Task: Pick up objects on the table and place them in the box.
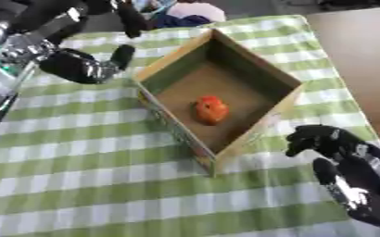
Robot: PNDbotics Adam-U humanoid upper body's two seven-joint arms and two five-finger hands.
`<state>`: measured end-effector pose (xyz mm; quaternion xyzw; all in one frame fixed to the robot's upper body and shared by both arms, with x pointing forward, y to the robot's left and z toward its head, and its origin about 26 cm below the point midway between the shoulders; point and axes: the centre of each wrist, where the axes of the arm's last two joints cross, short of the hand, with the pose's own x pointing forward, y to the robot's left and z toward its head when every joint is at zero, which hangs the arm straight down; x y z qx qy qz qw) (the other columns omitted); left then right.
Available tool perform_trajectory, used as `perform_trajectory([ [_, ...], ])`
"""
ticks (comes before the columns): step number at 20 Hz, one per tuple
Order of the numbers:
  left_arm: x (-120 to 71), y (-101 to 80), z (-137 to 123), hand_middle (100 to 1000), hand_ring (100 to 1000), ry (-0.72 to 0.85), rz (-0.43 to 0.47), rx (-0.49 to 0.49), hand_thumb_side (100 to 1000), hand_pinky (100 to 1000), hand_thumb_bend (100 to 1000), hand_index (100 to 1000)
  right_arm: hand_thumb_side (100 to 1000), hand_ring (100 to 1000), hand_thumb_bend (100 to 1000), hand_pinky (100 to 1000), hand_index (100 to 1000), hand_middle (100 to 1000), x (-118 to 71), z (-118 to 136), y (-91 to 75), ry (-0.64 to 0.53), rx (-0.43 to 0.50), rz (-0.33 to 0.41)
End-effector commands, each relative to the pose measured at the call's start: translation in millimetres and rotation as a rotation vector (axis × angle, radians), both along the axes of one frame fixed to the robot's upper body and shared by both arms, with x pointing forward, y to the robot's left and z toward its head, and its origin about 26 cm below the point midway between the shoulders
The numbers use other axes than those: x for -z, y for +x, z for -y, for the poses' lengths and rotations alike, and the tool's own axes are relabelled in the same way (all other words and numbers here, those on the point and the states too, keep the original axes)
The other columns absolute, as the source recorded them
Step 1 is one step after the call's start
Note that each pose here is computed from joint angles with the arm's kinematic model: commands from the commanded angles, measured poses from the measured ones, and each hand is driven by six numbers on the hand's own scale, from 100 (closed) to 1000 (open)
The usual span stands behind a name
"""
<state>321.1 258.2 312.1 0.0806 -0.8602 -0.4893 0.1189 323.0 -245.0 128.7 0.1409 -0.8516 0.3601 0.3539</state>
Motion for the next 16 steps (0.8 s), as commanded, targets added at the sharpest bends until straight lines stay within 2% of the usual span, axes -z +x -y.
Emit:
perform_trajectory([
  [1,-14.5,-21.2,-11.2,494,488,-0.089,-0.044,0.081,742,543,100,758,553,665,100,780,867,728,-6.9,3.9,-0.5,-0.002,0.018,0.026],
  [3,-9.0,-22.2,-17.9,491,485,-0.148,-0.084,0.141,812,541,100,759,553,665,100,780,867,728,-6.2,4.9,-0.8,0.001,0.025,0.025],
  [5,-8.4,-23.1,-24.0,484,479,-0.203,-0.099,0.196,791,536,107,754,554,665,100,780,866,728,-5.4,5.7,-1.1,0.001,0.031,0.023],
  [7,-14.1,-24.7,-28.7,473,470,-0.275,-0.086,0.261,621,530,309,739,555,665,100,780,866,728,-3.7,7.2,-1.8,0.000,0.038,0.018],
  [10,-26.5,-27.6,-32.3,468,465,-0.348,-0.051,0.368,475,528,530,730,554,666,100,779,866,728,-1.6,9.2,-2.7,-0.004,0.046,0.012],
  [12,-33.4,-29.1,-32.4,468,465,-0.374,-0.037,0.427,426,528,618,729,553,666,100,779,866,728,-1.1,9.7,-2.9,-0.005,0.049,0.011],
  [13,-37.0,-29.9,-32.5,468,465,-0.382,-0.028,0.451,381,529,690,728,552,666,100,779,866,728,-0.8,9.7,-2.9,-0.006,0.048,0.011],
  [16,-44.8,-31.8,-32.1,466,462,-0.402,-0.015,0.503,349,531,734,725,552,666,100,779,866,728,0.0,10.5,-3.3,-0.008,0.051,0.008],
])
